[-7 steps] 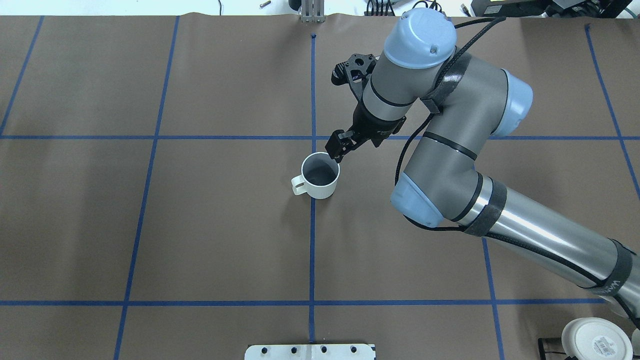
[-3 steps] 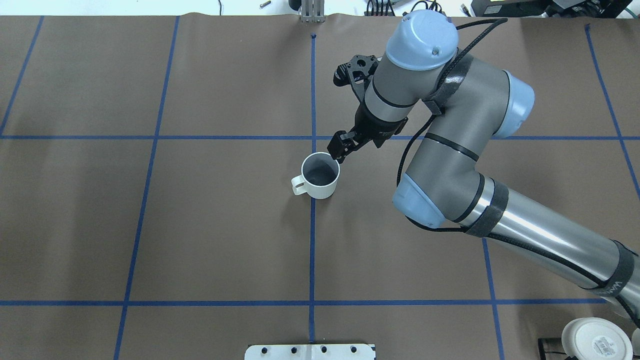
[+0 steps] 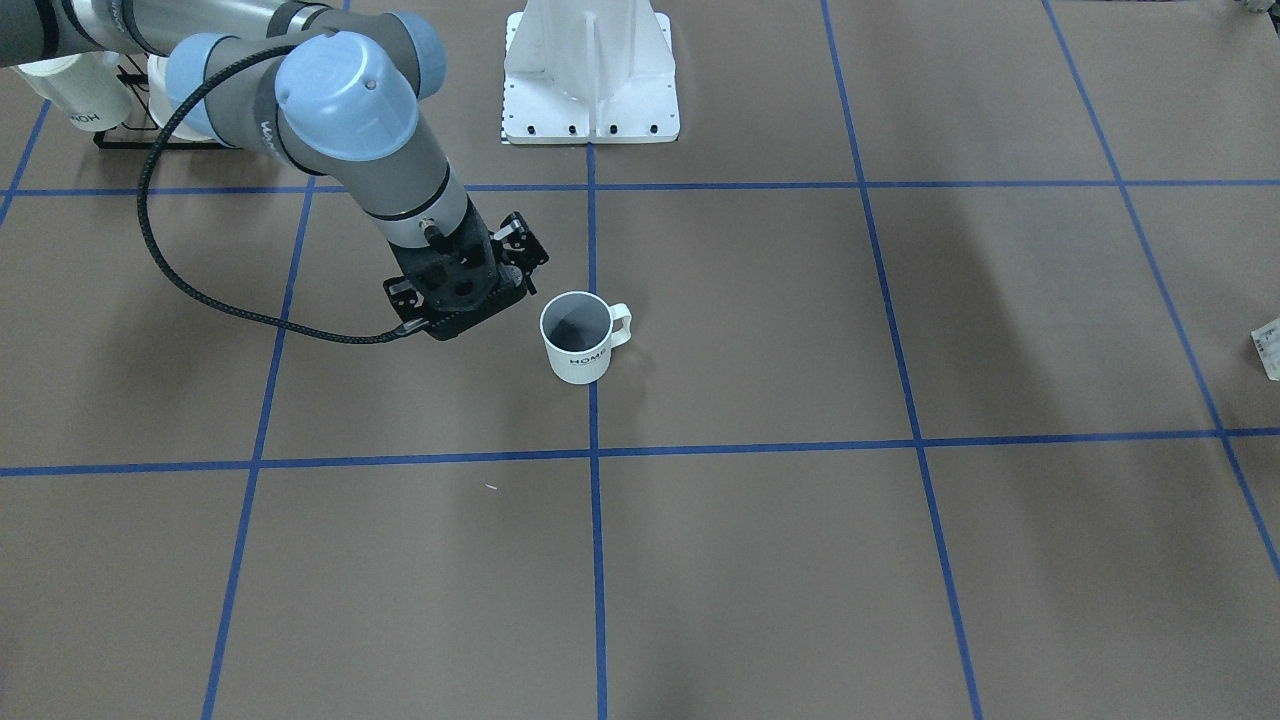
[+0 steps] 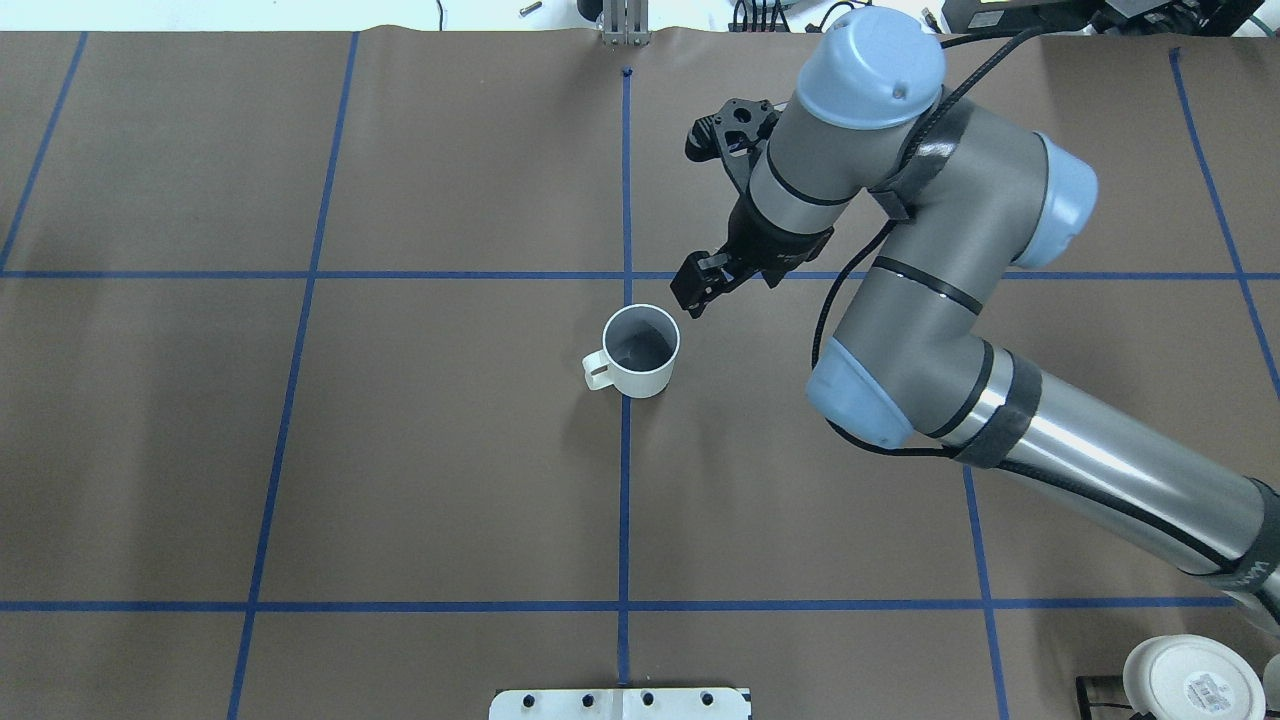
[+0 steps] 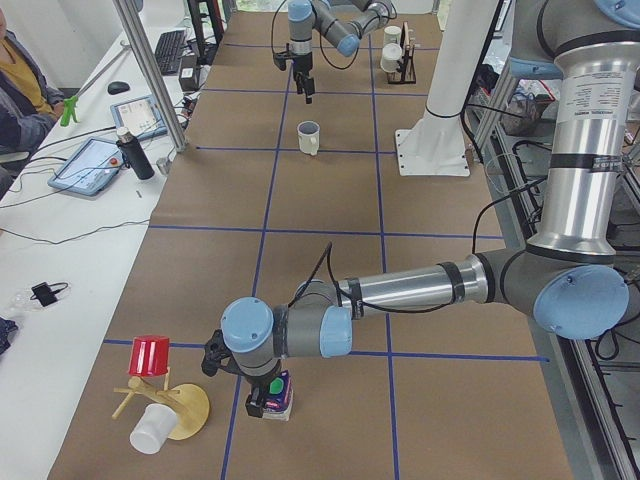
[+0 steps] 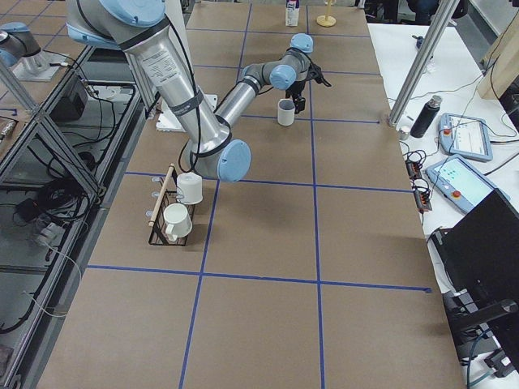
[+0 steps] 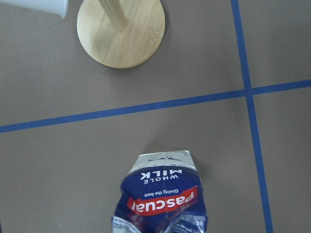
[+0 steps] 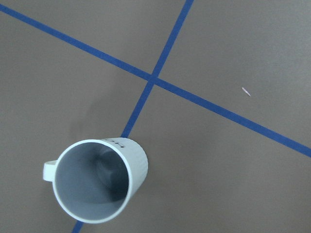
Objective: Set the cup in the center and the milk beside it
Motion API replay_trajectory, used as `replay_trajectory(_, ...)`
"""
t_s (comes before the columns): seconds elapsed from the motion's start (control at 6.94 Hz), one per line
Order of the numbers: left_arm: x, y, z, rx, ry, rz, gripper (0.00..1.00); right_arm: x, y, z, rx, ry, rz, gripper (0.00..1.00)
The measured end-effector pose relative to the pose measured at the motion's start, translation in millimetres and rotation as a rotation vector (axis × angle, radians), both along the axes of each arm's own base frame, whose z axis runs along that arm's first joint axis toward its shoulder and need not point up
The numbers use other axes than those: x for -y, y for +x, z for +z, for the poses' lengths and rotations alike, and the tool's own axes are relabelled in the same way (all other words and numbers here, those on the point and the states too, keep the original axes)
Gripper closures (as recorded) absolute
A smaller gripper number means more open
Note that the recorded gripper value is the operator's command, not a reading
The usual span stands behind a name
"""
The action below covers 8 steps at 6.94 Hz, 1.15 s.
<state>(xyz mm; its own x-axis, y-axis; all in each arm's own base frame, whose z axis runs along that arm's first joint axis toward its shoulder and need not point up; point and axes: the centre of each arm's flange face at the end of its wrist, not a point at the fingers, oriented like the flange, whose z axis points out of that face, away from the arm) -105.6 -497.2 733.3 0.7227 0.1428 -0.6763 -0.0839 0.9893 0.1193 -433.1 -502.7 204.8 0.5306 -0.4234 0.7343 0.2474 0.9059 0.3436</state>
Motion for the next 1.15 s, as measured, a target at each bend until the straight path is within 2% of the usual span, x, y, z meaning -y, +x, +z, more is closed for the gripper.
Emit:
replay_trajectory(0.29, -3.1, 2.9, 13.6, -0.038, -0.004, -0.007, 0.02, 16.7, 90.4, 40.3, 0.026, -0.062, 0.055, 0.0)
replay_trajectory(0.43, -4.0, 3.6, 17.4, -0.047, -0.005, -0.008, 0.04, 24.2, 139.3, 55.4, 0.047, -0.076, 0.08, 0.0)
replay_trajectory(0.58, -4.2, 3.8, 19.2, -0.05, -0.006, -0.009, 0.12, 20.6, 189.3, 72.7, 0.057, -0.08, 0.105, 0.0)
replay_trajectory(0.72, -4.6, 3.8, 21.1, -0.051, -0.01, -0.01, 0.27, 11.2, 241.1, 90.8, 0.043, -0.077, 0.134, 0.0)
replay_trajectory(0.86, -4.9, 3.9, 22.3, -0.051, -0.016, -0.015, 0.51, 3.8, 297.1, 113.0, 0.0, -0.043, 0.138, 0.0)
replay_trajectory(1.01, -4.3, 3.9, 20.9, -0.052, -0.021, -0.025, 0.86, -0.9, 343.9, 136.2, -0.053, -0.01, 0.116, 0.0)
replay_trajectory(1.15, -2.6, 3.8, 17.1, -0.052, -0.021, -0.035, 1.0, -4.9, 372.9, 153.6, -0.093, -0.003, 0.098, 0.0)
